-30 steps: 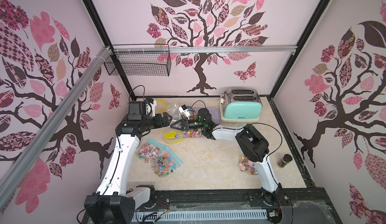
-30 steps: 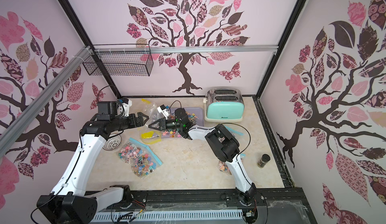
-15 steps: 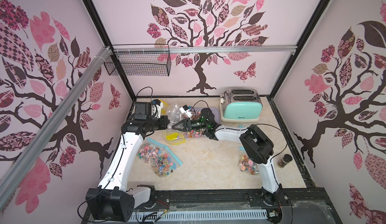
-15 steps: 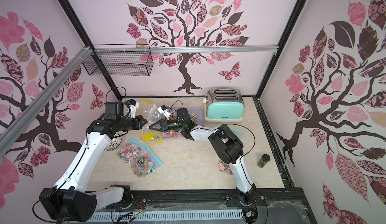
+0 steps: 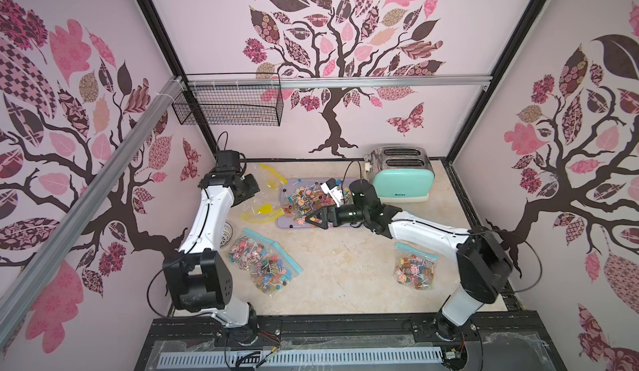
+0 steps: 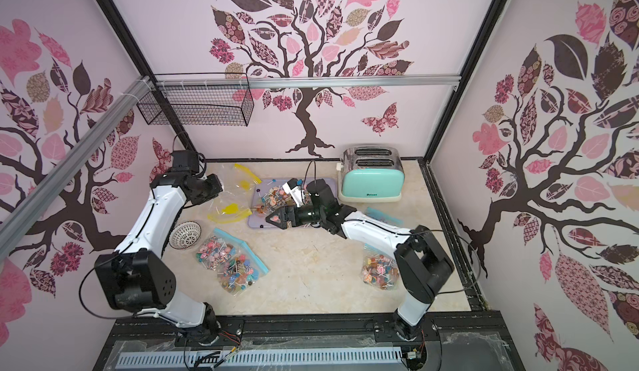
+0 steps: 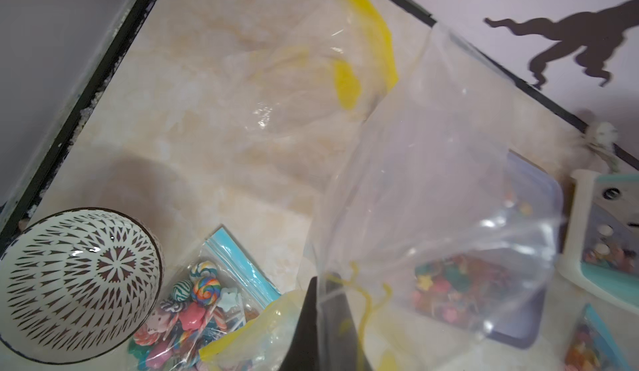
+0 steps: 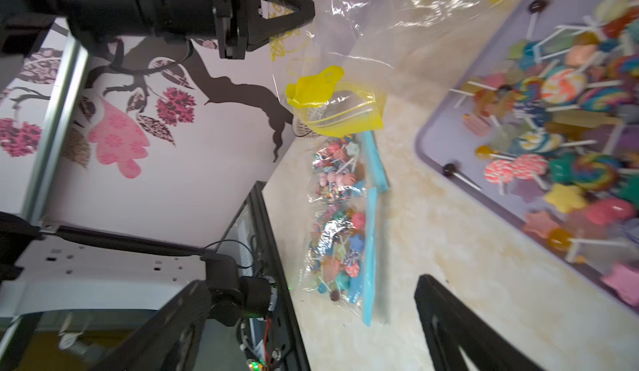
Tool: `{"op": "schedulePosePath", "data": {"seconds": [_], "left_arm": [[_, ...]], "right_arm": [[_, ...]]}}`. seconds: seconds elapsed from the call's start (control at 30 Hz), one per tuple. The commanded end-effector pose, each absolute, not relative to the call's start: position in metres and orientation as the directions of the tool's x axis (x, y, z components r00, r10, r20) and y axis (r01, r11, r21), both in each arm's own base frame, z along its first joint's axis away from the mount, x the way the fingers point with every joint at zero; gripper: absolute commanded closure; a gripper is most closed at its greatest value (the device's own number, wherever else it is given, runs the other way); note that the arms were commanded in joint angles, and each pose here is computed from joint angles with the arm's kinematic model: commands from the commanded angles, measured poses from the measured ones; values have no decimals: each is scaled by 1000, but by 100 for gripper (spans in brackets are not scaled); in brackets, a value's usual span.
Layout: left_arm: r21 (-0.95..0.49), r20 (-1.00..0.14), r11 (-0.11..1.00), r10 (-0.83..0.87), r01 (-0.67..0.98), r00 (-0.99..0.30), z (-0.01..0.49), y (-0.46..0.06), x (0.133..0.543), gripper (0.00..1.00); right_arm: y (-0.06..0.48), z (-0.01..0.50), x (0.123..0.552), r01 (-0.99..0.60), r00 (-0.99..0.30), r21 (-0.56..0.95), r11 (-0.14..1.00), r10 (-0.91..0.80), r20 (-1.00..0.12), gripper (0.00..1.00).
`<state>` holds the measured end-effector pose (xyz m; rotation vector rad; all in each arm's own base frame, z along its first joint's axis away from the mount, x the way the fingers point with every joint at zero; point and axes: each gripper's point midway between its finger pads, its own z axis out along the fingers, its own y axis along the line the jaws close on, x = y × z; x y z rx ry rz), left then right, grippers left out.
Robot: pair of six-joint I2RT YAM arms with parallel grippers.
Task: Pour candies out of the ziploc bag
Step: Place the ziploc bag at the center of the board.
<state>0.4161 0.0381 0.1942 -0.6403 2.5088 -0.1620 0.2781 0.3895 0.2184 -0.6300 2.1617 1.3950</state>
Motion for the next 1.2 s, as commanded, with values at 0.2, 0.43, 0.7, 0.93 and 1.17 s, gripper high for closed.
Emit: {"op": "schedulePosePath", "data": {"seconds": [0.2,0.43,0.7,0.93,1.17], "left_arm": [[-257,-393,758,-648,-599,-652,139,87,454,100],[-252,-339,752,-658,-609,-672,102,91,473,78],[-196,-355,759,-646,-621,-676,105,101,474,2],[-147,-398,800,-586,-582,-705,139,101,469,2],[-88,-468,858,-484,-506,-739,204,84,438,2]], "right_arm": [[325,154,237,-599,-780,573,559,-247,-575,3],[316,146,229,-588,-789,569,575,-251,-561,3],[312,141,228,-580,-793,564,587,-249,-556,2],[310,142,228,-584,-788,550,596,-256,-560,1],[292,139,232,-568,-786,471,675,-275,-553,0]]}}
